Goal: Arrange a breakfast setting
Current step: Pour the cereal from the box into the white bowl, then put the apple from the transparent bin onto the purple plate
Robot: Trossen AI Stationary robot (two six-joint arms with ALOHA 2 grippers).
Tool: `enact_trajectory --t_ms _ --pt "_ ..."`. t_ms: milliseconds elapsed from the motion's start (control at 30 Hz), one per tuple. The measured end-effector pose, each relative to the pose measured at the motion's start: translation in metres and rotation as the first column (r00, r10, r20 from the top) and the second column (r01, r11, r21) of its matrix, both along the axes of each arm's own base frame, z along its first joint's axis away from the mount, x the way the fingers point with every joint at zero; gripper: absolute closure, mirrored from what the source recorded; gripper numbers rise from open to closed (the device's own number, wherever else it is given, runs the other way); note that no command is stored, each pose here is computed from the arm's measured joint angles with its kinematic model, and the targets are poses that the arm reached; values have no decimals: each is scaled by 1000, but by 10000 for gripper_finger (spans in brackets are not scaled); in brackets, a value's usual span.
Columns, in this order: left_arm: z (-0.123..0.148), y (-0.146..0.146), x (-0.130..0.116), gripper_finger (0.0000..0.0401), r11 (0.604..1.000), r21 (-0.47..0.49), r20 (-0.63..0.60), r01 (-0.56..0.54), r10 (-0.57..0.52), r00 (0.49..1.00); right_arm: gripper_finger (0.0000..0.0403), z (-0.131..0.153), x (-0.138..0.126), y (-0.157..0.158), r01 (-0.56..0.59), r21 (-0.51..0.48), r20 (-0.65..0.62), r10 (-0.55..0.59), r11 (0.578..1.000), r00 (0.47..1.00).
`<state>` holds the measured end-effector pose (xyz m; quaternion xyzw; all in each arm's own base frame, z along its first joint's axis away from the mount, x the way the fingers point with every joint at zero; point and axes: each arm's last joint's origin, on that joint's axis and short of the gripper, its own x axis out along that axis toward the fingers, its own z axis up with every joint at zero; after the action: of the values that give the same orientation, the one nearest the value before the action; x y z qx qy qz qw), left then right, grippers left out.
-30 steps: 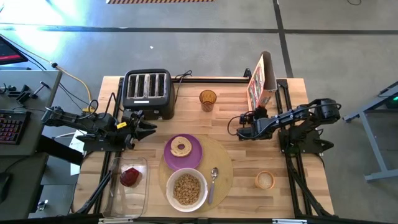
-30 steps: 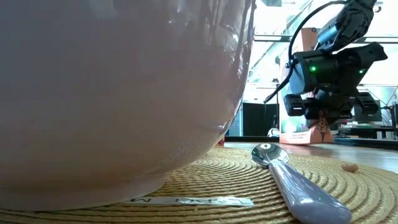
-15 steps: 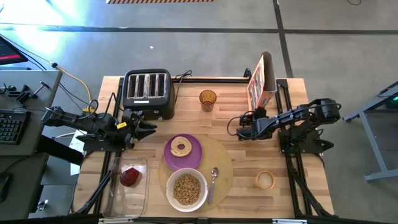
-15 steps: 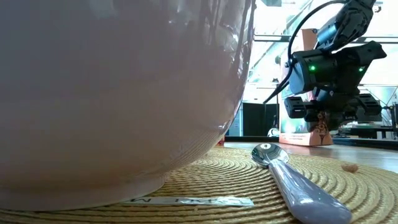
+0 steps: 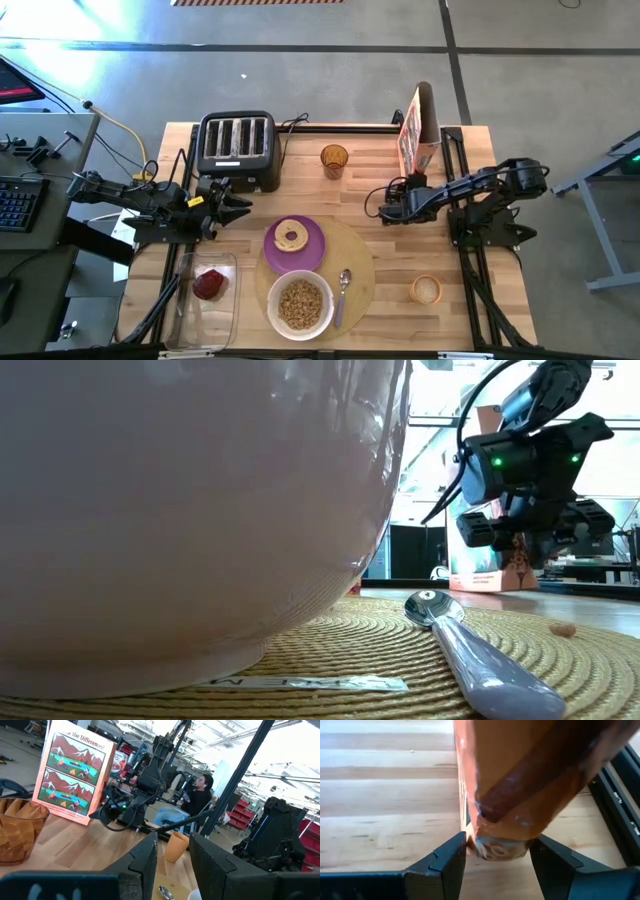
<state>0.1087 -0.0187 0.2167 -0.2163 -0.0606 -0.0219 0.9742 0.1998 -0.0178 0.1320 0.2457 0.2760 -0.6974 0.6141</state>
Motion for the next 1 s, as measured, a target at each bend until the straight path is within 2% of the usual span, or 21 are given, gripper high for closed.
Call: enact_trajectory --t_ms 300,500,733,1000 --pt "1 0 0 297 1000 -12 12 1 -1 1000 214 0 0 3 -12 9 3 12 1000 1000" --pt "2 0 0 297 997 -80 14 11 -10 1000 214 0 0 3 -9 14 3 9 1000 1000" --pt "1 0 0 297 996 -87 13 12 -11 1000 214 -1 1 3 -2 21 17 2 1000 1000" --pt "1 0 0 297 996 -87 12 12 -11 1000 215 -2 0 5 65 99 59 -71 993 996"
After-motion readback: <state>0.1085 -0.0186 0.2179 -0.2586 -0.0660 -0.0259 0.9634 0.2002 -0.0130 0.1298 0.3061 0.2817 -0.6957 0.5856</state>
